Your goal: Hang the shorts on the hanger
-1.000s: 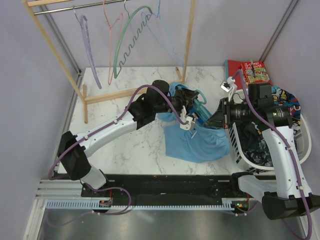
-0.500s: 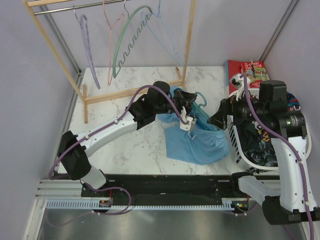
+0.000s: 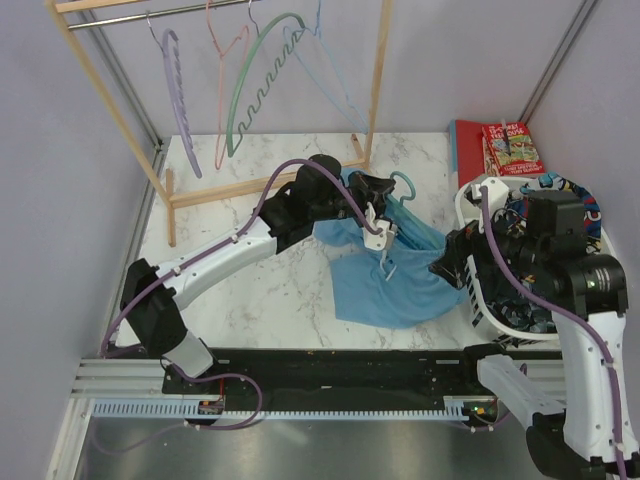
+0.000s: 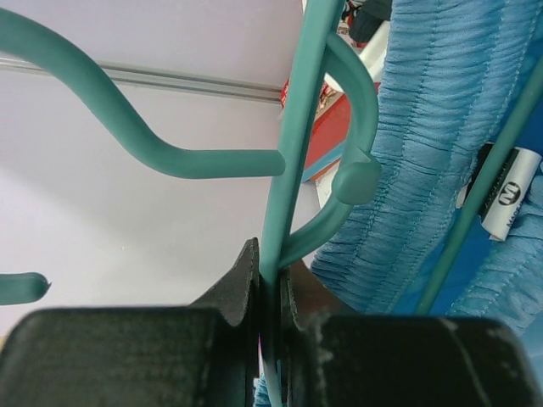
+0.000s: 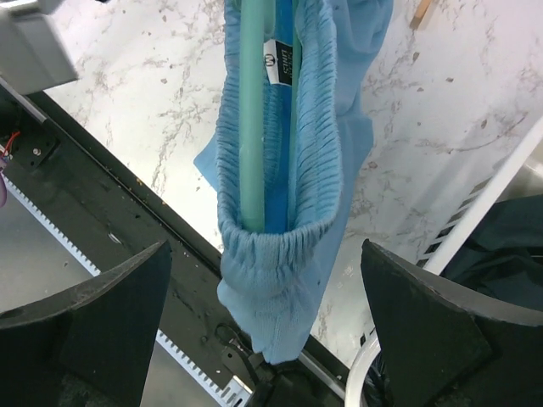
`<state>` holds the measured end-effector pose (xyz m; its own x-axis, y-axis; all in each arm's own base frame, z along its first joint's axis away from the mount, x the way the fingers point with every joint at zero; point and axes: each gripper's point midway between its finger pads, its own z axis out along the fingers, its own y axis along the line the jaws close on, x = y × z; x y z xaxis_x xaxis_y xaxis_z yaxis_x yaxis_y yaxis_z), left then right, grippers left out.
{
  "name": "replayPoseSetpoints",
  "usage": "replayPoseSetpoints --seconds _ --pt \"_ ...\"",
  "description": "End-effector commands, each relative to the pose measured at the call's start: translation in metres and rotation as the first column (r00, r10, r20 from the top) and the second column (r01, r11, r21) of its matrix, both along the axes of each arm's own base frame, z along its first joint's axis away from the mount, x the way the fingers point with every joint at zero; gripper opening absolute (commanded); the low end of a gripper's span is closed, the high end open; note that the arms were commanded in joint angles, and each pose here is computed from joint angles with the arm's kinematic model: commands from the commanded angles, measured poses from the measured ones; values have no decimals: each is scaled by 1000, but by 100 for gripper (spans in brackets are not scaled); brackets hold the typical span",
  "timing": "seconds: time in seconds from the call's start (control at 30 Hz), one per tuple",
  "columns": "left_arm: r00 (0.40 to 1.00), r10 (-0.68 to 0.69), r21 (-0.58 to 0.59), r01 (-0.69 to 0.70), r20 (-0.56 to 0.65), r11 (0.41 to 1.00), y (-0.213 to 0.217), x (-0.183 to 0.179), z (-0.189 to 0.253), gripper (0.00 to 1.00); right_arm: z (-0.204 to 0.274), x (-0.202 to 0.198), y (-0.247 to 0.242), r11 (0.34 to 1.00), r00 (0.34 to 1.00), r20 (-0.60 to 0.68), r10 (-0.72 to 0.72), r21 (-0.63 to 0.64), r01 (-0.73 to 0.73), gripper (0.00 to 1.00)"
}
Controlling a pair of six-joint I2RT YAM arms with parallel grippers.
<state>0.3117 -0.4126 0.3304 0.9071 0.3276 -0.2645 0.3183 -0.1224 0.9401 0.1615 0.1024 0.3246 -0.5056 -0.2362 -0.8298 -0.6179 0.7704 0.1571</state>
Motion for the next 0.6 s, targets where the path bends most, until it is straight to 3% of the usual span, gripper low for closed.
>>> replayPoseSetpoints --seconds 0.0,0.1,0.23,0.33,0.4,0.43,0.47,0.53,0.57 --pt "1000 12 -133 -8 28 991 -7 6 53 2 -23 17 4 998 994 -95 48 -25 -50 98" --pt "999 9 -142 -5 32 990 -8 6 59 2 -35 24 7 996 987 -136 81 -32 -87 91" --pt "1000 8 -145 -5 26 989 -10 8 59 2 -46 26 7 991 980 -163 117 -50 -126 76" --pt "1000 8 -151 -5 17 989 -12 10 60 2 -49 24 8 987 976 -164 144 -54 -154 54" --pt "1000 12 -158 -10 10 987 -14 11 62 2 -47 22 10 985 974 -160 160 -46 -169 30" --pt "1000 10 -159 -9 6 987 -14 11 62 2 -47 21 10 983 973 -159 165 -49 -175 6" --pt "1000 9 -157 -8 6 988 -14 11 61 2 -47 22 9 984 974 -157 161 -52 -171 0" --pt "1000 13 -166 -16 -17 986 -14 11 61 2 -44 23 7 988 980 -148 135 -53 -144 0" --pt "1000 19 -176 -23 -24 984 -12 9 65 11 -41 26 7 991 984 -132 117 -51 -125 0"
